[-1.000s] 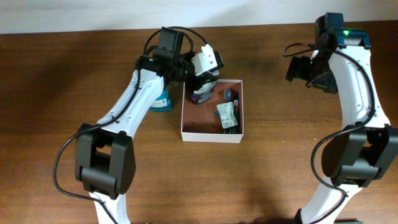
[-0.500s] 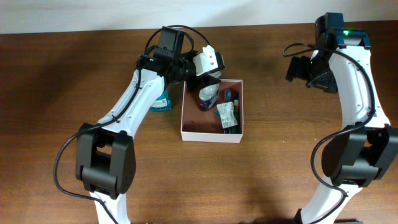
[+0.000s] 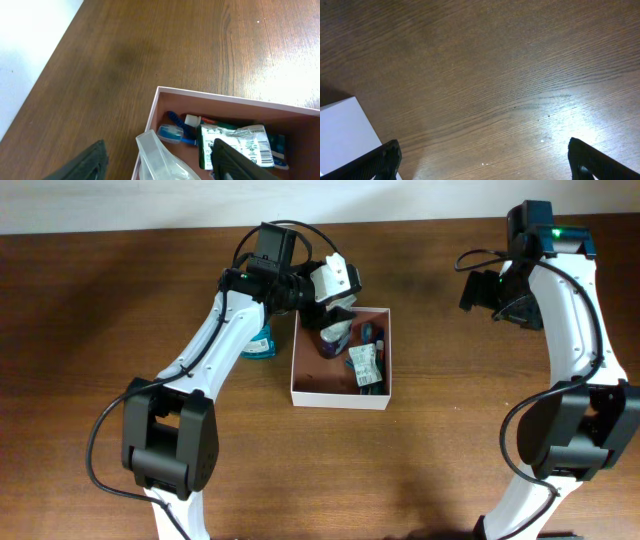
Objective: Pack container
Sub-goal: 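Lower the pump bottle into the box's left corner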
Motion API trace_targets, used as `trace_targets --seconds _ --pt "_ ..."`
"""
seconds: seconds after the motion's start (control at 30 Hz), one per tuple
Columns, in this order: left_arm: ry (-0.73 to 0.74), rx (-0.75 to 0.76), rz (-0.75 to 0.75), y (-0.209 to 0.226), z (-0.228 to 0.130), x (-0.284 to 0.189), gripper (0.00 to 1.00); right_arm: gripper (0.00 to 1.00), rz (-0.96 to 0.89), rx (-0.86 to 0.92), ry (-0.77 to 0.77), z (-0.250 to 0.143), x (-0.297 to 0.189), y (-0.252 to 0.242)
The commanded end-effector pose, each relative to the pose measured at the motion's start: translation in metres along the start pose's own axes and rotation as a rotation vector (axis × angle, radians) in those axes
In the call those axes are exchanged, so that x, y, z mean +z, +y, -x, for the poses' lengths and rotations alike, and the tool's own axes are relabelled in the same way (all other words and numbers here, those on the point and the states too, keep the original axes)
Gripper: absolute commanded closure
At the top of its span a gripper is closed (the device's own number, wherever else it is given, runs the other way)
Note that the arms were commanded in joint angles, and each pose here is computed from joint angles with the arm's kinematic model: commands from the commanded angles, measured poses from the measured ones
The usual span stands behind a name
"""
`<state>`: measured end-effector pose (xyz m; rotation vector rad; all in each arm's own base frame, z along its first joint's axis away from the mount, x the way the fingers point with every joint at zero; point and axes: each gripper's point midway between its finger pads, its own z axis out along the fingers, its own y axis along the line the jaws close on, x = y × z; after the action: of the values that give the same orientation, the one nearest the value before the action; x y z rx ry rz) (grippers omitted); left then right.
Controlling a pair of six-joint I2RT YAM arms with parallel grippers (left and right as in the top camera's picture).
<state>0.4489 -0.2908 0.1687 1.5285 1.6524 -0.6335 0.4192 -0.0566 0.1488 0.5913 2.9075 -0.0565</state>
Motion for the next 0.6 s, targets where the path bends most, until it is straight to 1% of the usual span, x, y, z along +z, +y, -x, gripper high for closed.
trace_targets --seconds 0.0,0.17,0.3,0.5,0.53,0.57 --pt "-0.002 0.015 0.006 0.003 0.006 -0.003 0.32 0.02 -0.004 0.003 -0.027 0.004 -0.008 -0.002" --pt "0.025 -0.028 0.028 0.006 0.002 -0.005 0.31 0.02 -0.004 0.003 -0.027 0.004 -0.008 -0.002" --pt "0.004 -0.059 0.050 0.010 0.017 -0.014 0.32 0.02 -0.004 0.003 -0.027 0.004 -0.008 -0.002" --pt "-0.017 -0.036 0.116 0.015 0.044 -0.040 0.32 0.02 -0.001 0.003 -0.027 0.004 -0.008 -0.001" --pt "0.008 -0.060 0.170 0.021 0.046 -0.048 0.36 0.01 -0.001 0.003 -0.027 0.004 -0.008 -0.001" --pt "0.024 -0.080 0.199 0.024 0.045 -0.052 0.47 0.02 -0.001 0.003 -0.027 0.004 -0.008 -0.001"
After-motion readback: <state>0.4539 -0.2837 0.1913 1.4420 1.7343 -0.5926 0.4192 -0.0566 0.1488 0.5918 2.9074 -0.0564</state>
